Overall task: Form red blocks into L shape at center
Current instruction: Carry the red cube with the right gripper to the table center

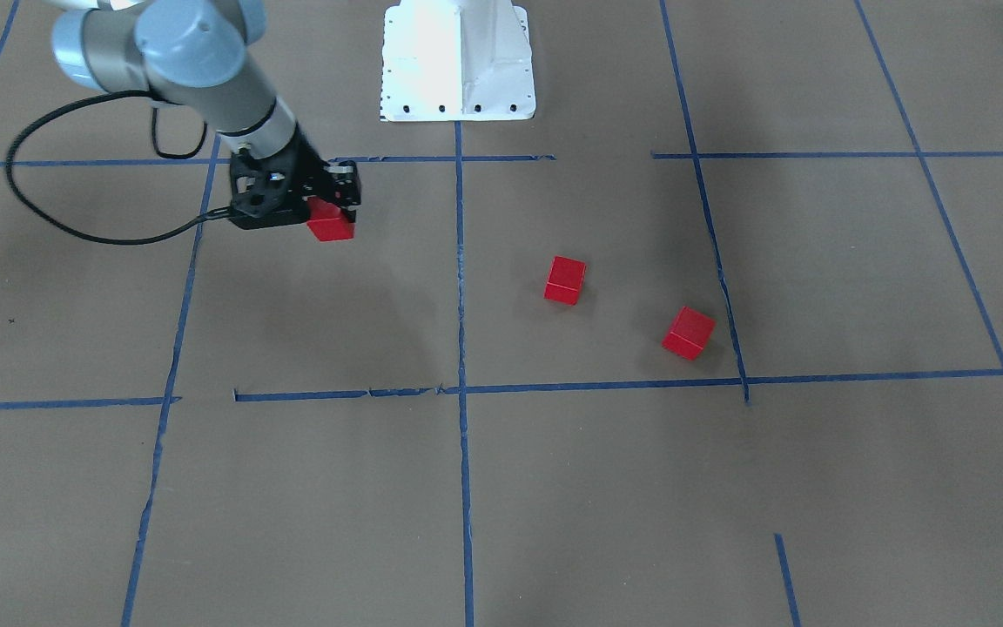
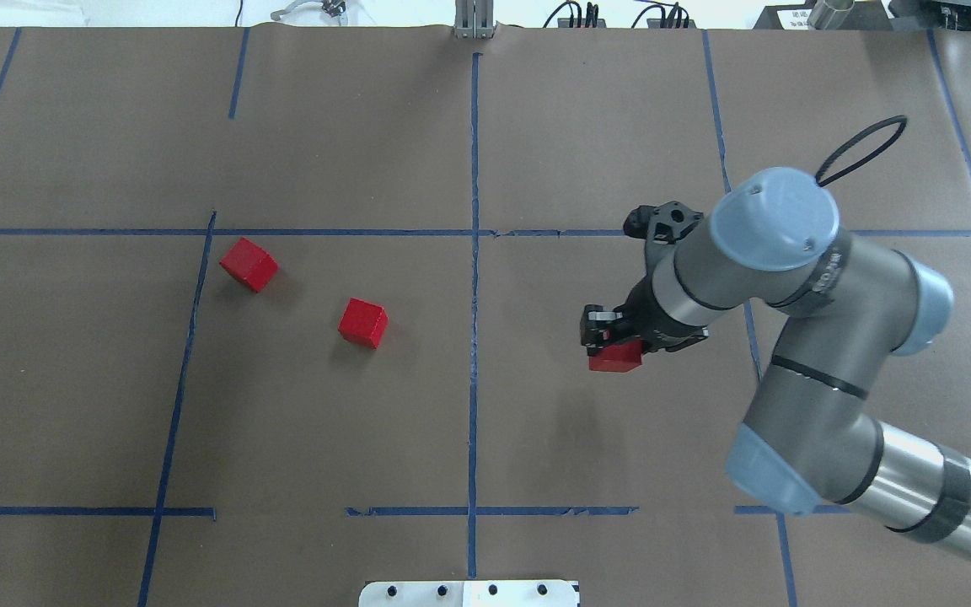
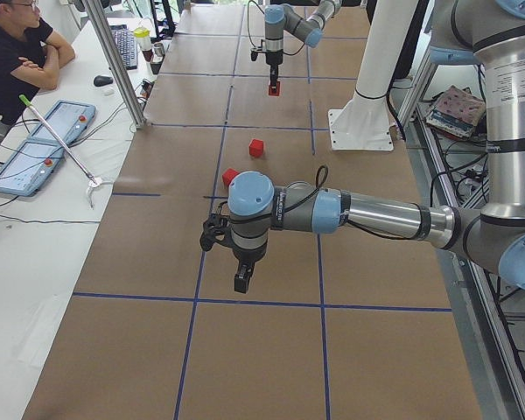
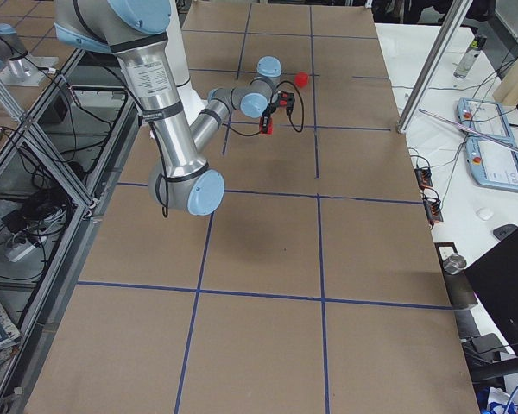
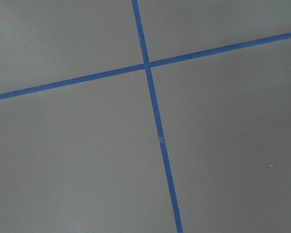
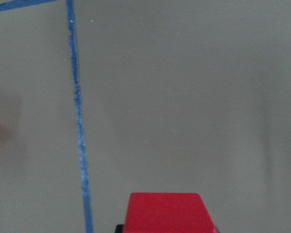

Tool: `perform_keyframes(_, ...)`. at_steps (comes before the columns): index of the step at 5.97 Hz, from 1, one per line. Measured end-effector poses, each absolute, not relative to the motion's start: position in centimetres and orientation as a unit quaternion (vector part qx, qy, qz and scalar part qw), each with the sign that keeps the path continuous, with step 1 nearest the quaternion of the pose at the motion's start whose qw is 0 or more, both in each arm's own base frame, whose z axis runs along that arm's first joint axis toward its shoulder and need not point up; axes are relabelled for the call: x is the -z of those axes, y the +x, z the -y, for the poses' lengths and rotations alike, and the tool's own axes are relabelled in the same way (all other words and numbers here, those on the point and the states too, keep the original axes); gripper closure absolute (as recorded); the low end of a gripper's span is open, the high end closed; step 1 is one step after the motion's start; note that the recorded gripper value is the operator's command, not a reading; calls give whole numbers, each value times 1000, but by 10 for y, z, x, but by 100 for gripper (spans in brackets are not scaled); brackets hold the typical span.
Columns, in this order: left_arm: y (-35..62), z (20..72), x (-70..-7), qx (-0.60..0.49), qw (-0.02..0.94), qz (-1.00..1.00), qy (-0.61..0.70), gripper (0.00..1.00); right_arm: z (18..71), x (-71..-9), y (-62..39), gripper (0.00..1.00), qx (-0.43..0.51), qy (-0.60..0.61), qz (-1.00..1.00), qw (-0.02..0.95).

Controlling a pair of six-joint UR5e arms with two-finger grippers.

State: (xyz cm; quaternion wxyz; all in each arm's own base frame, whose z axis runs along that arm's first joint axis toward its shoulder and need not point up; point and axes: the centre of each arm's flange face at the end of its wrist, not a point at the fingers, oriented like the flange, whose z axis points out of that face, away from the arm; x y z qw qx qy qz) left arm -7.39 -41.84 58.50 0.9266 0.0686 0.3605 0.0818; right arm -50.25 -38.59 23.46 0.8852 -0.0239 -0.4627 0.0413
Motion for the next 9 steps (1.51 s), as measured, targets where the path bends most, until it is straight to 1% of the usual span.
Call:
perform_keyframes(1, -74, 419, -584, -82, 926, -361, 70, 0, 384, -213, -549, 100, -60, -26, 456, 888)
perform_keyframes(3, -74, 418, -583, -83, 926, -361, 71, 0, 385, -203, -595, 99, -74, -28, 439, 895)
perform_keyframes(7, -74, 418, -582, -82, 926, -361, 70, 0, 375, -205, -623, 96, -65, -26, 425, 902)
perform_keyframes(8, -74, 418, -582, -82, 926, -361, 70, 0, 373, -205, -625, 84, -62, -26, 425, 903)
perform_keyframes(9, -74, 418, -582, -82, 926, -361, 70, 0, 371, -206, -626, 64, -60, -25, 424, 903)
